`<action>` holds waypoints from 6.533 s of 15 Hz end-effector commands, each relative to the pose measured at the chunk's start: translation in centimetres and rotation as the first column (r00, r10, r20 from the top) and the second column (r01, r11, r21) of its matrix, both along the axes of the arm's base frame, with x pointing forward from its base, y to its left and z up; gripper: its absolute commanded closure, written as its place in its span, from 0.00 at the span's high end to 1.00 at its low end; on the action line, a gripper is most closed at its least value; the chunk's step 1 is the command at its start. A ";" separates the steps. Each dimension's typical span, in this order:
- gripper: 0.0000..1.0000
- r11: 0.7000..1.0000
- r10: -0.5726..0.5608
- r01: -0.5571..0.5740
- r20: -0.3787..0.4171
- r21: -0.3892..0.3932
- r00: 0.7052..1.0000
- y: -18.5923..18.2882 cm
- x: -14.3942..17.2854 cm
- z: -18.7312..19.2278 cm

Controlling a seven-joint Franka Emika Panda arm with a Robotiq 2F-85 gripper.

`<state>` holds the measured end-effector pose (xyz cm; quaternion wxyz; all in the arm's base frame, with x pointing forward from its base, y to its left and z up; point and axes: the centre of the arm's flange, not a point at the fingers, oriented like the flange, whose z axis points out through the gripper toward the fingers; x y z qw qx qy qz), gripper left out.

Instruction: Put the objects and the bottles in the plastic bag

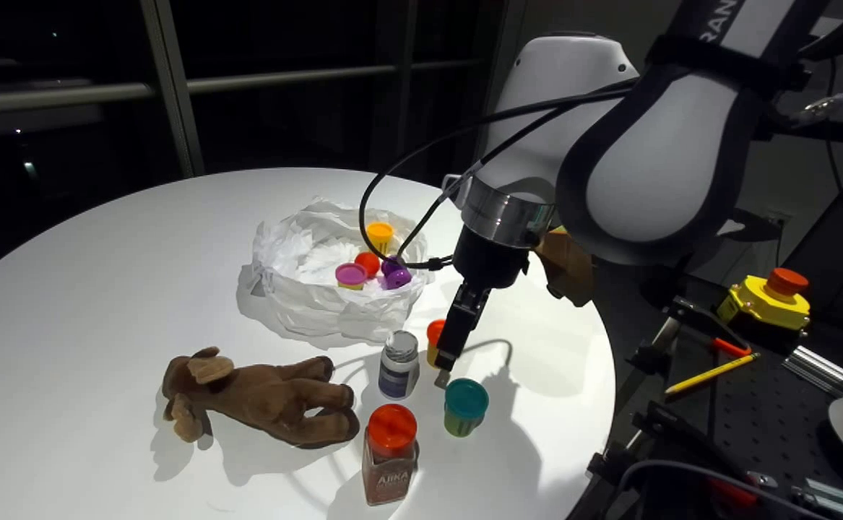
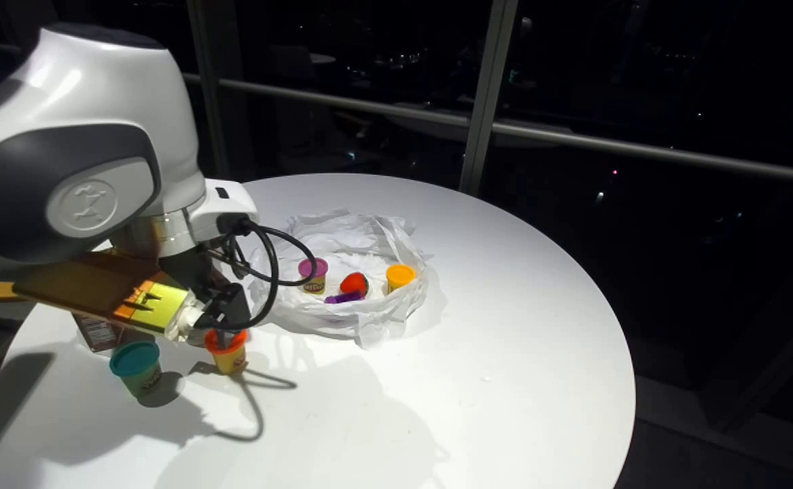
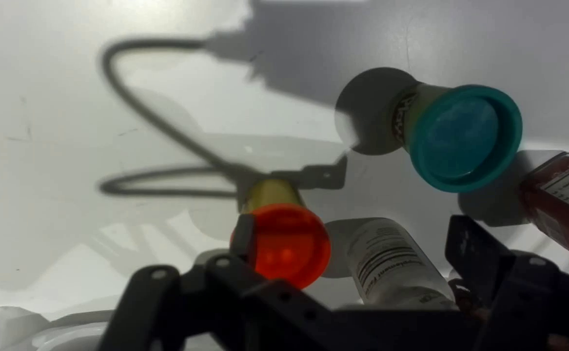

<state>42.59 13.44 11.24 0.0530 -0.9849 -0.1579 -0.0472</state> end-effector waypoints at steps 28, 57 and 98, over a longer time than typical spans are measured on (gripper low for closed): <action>1.00 0.996 -0.019 0.025 0.067 -0.088 0.998 -3.0 1.8 -0.3; 1.00 0.997 -0.014 0.013 -0.012 -0.080 1.000 -1.8 1.7 0.0; 0.29 0.945 0.211 -0.192 0.043 -0.265 0.977 -0.8 29.5 6.5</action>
